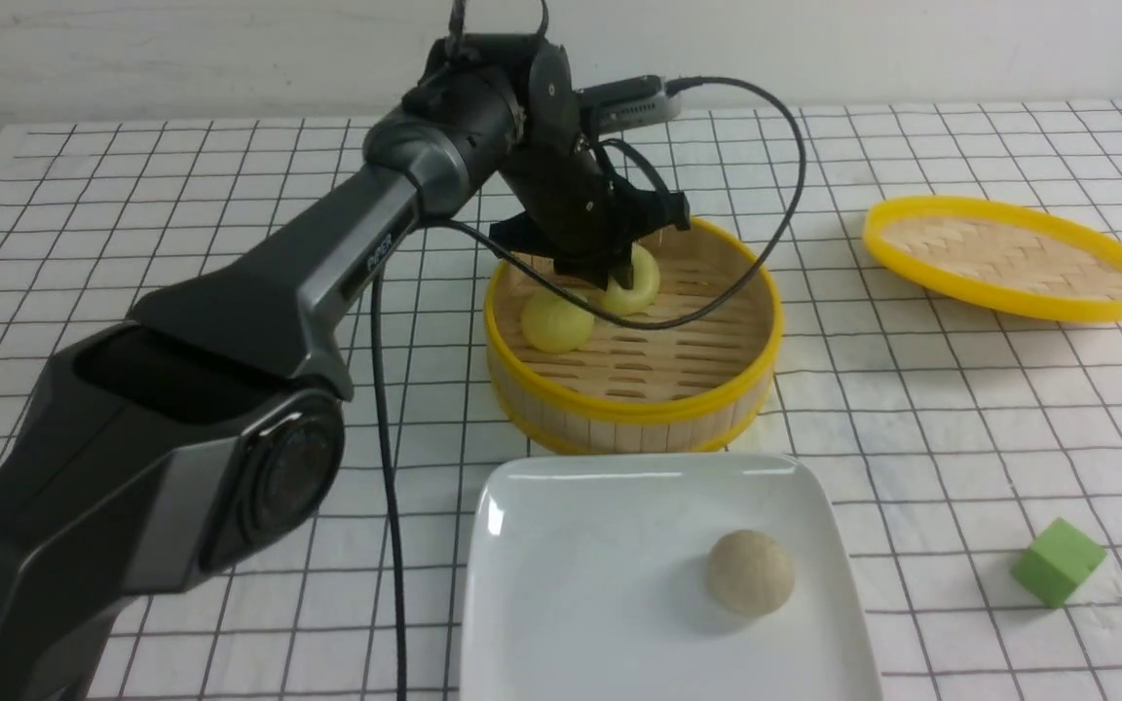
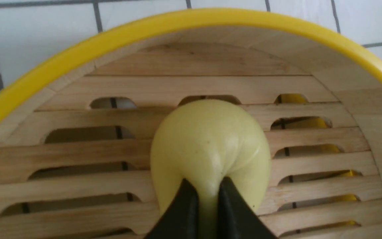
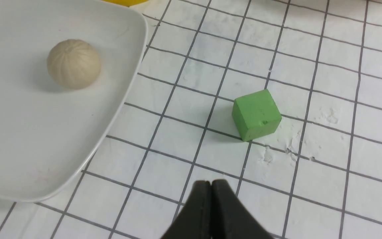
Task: Put the steamed buns into the plate on the white-black tablecloth.
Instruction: 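Reach into the bamboo steamer and grasp a bun with the left gripper, then carry the bun from the bamboo steamer to the plate with the left gripper, then reach into the bamboo steamer and grasp a bun with the left gripper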
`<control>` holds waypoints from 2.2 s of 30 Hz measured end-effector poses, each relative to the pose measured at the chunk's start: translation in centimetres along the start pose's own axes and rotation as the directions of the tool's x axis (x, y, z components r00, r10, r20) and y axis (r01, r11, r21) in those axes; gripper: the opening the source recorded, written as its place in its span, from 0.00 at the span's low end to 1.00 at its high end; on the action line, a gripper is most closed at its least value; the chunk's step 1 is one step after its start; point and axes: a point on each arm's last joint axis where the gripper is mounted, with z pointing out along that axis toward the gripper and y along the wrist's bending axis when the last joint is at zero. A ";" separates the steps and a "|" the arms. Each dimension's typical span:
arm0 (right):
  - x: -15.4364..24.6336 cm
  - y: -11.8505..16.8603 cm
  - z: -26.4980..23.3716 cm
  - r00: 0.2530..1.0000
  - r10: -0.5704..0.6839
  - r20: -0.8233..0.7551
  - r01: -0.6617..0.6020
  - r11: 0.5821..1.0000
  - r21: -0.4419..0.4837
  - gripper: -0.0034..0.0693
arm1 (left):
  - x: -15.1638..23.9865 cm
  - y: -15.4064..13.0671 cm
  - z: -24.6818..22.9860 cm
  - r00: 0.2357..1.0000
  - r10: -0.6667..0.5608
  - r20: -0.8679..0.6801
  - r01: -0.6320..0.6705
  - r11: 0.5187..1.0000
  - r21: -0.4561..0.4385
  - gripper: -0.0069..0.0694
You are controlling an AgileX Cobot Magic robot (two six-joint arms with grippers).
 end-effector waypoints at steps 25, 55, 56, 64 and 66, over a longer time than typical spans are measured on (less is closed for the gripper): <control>0.2 -0.1 0.0 1.000 0.010 -0.020 -0.010 1.000 0.011 0.10 | 8.6 -4.1 -20.2 0.970 0.198 -0.140 -0.192 0.980 0.061 0.12; -0.2 0.1 0.0 1.000 0.007 0.026 -0.007 1.000 -0.008 0.15 | 8.7 -3.5 -14.8 0.980 0.194 -0.047 -0.200 0.941 -0.273 0.48; -0.2 0.1 0.0 1.000 0.007 0.026 -0.007 1.000 -0.008 0.15 | 7.5 -3.2 -15.0 0.985 0.167 -0.032 -0.169 0.941 -0.292 0.38; -0.2 0.1 0.0 1.000 0.008 0.024 -0.008 1.000 -0.009 0.16 | 2.6 -0.7 -13.3 1.000 0.016 -0.026 -0.022 0.977 -0.212 0.09; -0.2 0.1 0.0 1.000 0.009 0.024 -0.009 1.000 -0.009 0.17 | 2.2 -0.3 -11.6 0.999 0.022 -0.048 -0.031 0.980 -0.196 0.11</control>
